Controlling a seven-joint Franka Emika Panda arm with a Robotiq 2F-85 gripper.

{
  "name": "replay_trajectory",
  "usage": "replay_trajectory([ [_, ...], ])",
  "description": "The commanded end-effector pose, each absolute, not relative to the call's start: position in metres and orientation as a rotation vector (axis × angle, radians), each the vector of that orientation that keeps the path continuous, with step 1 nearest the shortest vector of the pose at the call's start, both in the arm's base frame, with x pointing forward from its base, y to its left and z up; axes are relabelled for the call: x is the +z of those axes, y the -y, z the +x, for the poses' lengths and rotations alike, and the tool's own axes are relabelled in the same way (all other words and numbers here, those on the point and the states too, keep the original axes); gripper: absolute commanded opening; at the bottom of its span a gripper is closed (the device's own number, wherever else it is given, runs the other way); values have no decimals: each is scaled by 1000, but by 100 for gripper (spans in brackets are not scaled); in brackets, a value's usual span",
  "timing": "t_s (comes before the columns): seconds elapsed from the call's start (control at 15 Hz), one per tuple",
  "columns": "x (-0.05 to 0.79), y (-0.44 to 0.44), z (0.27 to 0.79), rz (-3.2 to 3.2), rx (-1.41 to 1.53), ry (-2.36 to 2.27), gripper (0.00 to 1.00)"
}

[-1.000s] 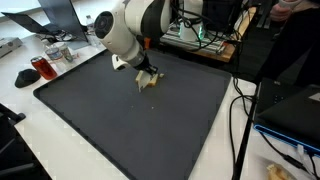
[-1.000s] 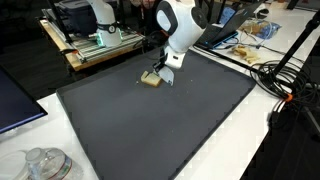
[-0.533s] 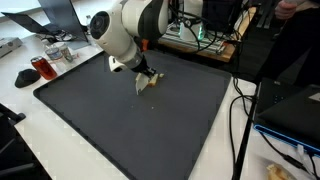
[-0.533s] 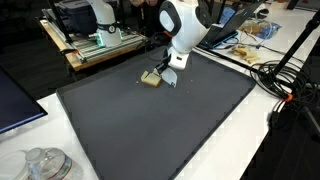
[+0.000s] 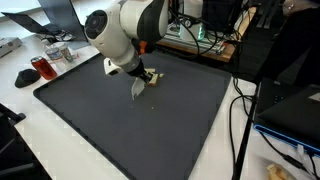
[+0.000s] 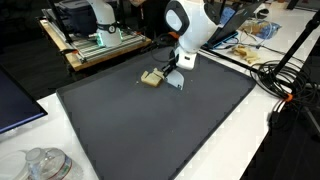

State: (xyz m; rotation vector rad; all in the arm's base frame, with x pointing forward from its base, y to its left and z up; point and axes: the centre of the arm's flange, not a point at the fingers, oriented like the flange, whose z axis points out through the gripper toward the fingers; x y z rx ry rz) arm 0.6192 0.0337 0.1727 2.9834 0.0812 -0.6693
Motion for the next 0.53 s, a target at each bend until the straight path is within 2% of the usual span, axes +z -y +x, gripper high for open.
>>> replay_trajectory([
  [0.0, 165, -41, 638, 2932, -633, -67, 1],
  [0.47, 204, -67, 619, 2792, -580, 181, 1],
])
